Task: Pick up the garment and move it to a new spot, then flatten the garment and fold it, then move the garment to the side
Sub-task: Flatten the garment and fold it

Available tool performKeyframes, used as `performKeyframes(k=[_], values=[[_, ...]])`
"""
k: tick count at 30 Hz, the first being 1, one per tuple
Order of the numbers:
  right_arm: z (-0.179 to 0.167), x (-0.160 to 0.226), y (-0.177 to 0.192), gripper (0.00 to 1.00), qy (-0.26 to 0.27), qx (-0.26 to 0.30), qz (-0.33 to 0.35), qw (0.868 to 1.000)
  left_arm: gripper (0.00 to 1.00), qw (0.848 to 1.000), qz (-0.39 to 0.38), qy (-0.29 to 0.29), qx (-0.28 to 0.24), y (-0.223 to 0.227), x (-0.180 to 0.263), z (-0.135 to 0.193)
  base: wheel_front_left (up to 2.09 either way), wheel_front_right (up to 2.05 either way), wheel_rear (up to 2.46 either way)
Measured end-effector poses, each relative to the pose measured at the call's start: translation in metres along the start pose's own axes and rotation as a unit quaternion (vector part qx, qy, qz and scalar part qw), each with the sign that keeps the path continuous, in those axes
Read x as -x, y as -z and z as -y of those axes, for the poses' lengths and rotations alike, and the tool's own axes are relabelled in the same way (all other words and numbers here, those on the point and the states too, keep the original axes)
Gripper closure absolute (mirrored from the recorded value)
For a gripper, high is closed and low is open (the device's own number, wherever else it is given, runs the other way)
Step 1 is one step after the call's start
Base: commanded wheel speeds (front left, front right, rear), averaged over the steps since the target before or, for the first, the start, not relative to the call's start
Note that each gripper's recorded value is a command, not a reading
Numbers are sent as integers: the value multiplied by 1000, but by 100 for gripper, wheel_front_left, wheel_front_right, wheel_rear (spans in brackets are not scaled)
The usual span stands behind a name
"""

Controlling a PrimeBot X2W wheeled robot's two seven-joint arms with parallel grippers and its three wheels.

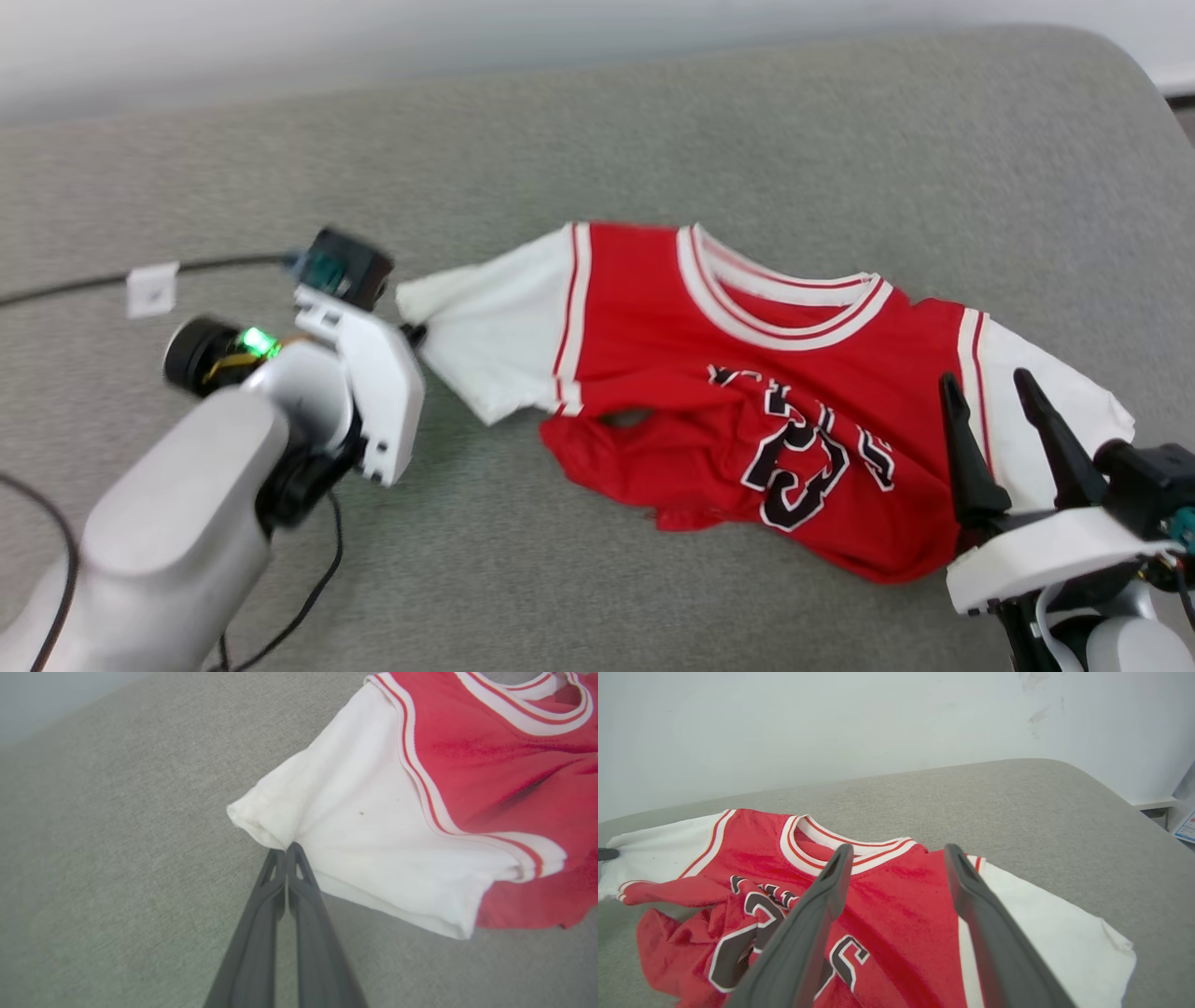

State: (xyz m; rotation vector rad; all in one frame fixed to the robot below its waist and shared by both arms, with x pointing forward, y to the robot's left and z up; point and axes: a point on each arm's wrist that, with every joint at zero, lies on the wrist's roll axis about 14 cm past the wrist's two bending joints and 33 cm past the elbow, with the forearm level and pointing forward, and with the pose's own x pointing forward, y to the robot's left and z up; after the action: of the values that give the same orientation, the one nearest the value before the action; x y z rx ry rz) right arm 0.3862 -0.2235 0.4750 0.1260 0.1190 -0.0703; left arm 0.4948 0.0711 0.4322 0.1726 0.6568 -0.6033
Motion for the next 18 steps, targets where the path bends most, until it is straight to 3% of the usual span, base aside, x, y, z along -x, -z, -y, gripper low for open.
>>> performKeyframes(k=[8,9,11,14,15,16,17,18], values=[[-25,8,-14,0,-38,-1,4,999,100,989,7,-103,103,68,84,-23,0,0,0],[-28,9,-16,0,-44,-1,7,999,100,986,2,-116,118,81,93,-25,0,0,0],[-43,13,-21,0,-66,1,7,998,100,967,-28,-146,206,141,126,-11,0,0,0],[-48,15,-26,0,-74,1,11,997,100,959,-16,-149,242,151,131,0,0,0,0],[-49,16,-26,0,-75,2,10,997,69,957,-5,-154,247,149,131,0,0,0,0],[-49,16,-26,0,-75,2,10,997,18,957,-5,-154,247,149,131,0,0,0,0],[-49,20,-26,0,-76,2,8,997,0,954,14,-159,252,146,133,1,0,0,0],[-48,21,-27,0,-75,2,8,997,0,953,31,-164,252,141,134,-1,0,0,0]])
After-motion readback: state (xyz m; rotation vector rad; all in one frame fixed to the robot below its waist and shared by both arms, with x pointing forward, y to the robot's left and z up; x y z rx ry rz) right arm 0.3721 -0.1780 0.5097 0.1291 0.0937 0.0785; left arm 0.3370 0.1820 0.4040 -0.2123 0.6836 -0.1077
